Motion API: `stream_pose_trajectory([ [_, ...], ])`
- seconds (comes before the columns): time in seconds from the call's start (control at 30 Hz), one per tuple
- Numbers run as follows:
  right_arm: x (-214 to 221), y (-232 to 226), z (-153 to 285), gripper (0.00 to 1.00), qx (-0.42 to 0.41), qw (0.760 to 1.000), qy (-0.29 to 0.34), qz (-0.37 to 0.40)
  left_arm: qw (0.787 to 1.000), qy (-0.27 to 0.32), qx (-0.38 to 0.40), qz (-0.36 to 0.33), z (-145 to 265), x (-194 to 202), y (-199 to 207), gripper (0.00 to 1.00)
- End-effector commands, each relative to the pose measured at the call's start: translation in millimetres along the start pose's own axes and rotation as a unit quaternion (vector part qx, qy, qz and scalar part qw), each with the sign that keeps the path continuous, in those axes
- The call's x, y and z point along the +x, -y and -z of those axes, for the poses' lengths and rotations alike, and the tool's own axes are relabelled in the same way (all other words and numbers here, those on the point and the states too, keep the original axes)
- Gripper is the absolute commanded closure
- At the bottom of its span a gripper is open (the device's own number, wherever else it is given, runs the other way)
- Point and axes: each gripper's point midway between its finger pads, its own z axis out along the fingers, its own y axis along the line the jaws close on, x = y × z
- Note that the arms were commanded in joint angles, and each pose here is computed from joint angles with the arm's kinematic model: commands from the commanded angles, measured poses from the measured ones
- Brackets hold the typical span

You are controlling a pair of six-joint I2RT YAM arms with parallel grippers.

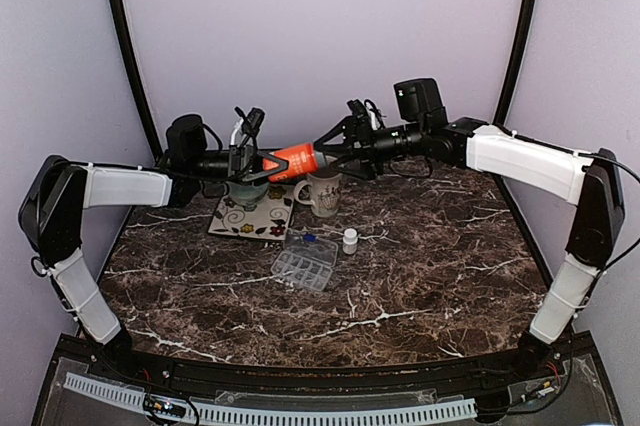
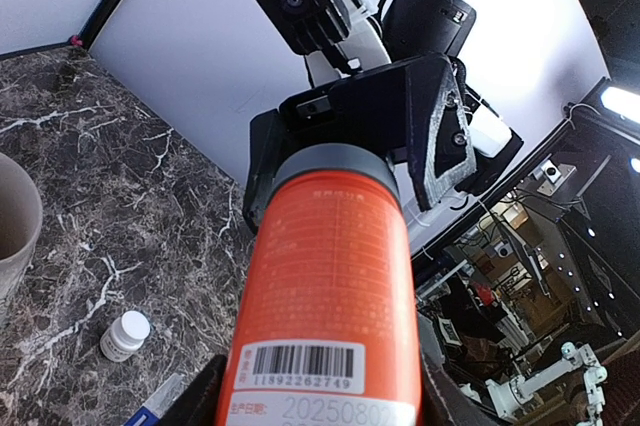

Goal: Sort the pills into containers
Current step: Unscrew the lid of the pill bottle.

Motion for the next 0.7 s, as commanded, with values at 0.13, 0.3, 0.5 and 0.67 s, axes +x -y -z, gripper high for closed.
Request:
stream_pose_trajectory([
  [0.13,-14,-13,-5,0.22,-0.03,0.999,0.009,0.009,0.999,0.012,0.006,-0.049,7,-10,27,0.85],
  [0.3,-16,-16,-7,0.26,-0.037,0.999,0.01,0.01,0.999,0.011,0.006,-0.047,6,-8,26,0.86],
  [0.5,-16,-20,-11,0.29,-0.044,0.999,0.004,0.012,0.999,0.009,0.008,-0.046,4,-6,27,0.86],
  [0.67,-15,-23,-17,0.34,-0.051,0.999,-0.004,0.013,0.999,0.008,0.008,-0.046,3,-7,27,0.85],
])
